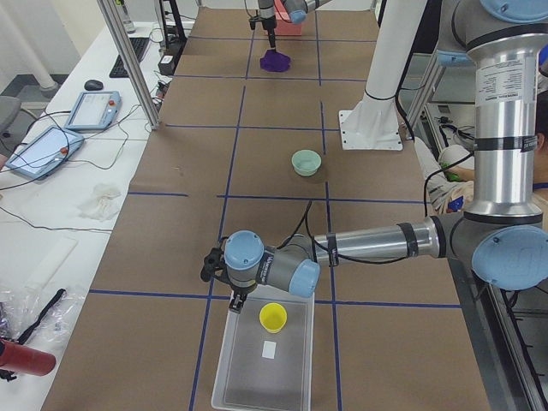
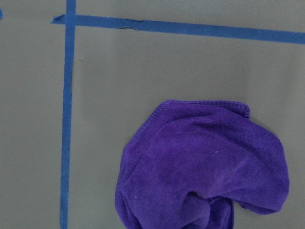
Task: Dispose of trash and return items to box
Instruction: 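Lower the right gripper onto the purple cloth and grasp it, then lift the cloth with the right gripper while the left reaches the green bowl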
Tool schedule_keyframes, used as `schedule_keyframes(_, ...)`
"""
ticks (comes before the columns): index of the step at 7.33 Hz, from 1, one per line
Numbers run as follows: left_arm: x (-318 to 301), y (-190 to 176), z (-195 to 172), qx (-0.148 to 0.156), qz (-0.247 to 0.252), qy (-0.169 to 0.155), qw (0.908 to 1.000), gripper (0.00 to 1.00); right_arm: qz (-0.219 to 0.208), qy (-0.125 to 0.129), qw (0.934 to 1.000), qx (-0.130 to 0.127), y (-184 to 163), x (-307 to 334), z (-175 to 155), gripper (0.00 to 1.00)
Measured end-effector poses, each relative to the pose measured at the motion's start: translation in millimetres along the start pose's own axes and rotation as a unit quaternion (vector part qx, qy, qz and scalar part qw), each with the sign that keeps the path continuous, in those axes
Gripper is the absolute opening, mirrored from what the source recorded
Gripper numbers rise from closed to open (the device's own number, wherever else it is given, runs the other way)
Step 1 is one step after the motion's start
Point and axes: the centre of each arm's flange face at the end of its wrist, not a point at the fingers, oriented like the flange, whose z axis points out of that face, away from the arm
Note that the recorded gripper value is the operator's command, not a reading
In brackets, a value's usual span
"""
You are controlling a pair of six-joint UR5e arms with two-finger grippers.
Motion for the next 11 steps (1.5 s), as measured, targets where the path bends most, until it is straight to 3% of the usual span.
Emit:
schedule_keyframes(1,16.2,-18.9,-8.6,0.011,-0.012,0.015,0.9998,0.8,0.011,0.009,0.9999,-0.001,-3.7,-5.8,7.7,0.56)
schedule_keyframes(2,42.7,-35.3,-13.8,0.017,-0.026,0.031,0.999,0.8,0.022,0.016,0.9996,-0.004,-3.8,-4.7,14.9,0.14)
schedule_keyframes(3,78.8,-48.2,-13.0,0.015,-0.041,0.047,0.998,0.8,0.03,0.021,0.9993,-0.007,-2.7,-1.9,20.1,0.0)
schedule_keyframes(4,120.7,-56.8,-7.9,0.007,-0.056,0.063,0.9964,0.85,0.037,0.025,0.9989,-0.011,-1.2,2.2,24.6,0.0)
schedule_keyframes(5,166.3,-61.1,-2.1,-0.002,-0.073,0.079,0.9942,1.0,0.043,0.028,0.9986,-0.014,0.2,7.1,28.1,0.0)
schedule_keyframes(7,260.2,-54.9,18.7,-0.028,-0.07,0.114,0.9906,1.0,0.048,0.023,0.9985,-0.007,-3.1,9.6,18.6,0.0)
schedule_keyframes(9,353.6,-39.8,33.3,-0.045,-0.073,0.13,0.9878,1.0,0.06,0.002,0.9971,0.046,-16.8,16.4,-43.4,0.0)
schedule_keyframes(11,434.7,-24.6,53.8,-0.052,-0.136,0.128,0.9811,0.99,0.082,-0.015,0.9879,0.13,-16.1,48.3,-137.7,0.0)
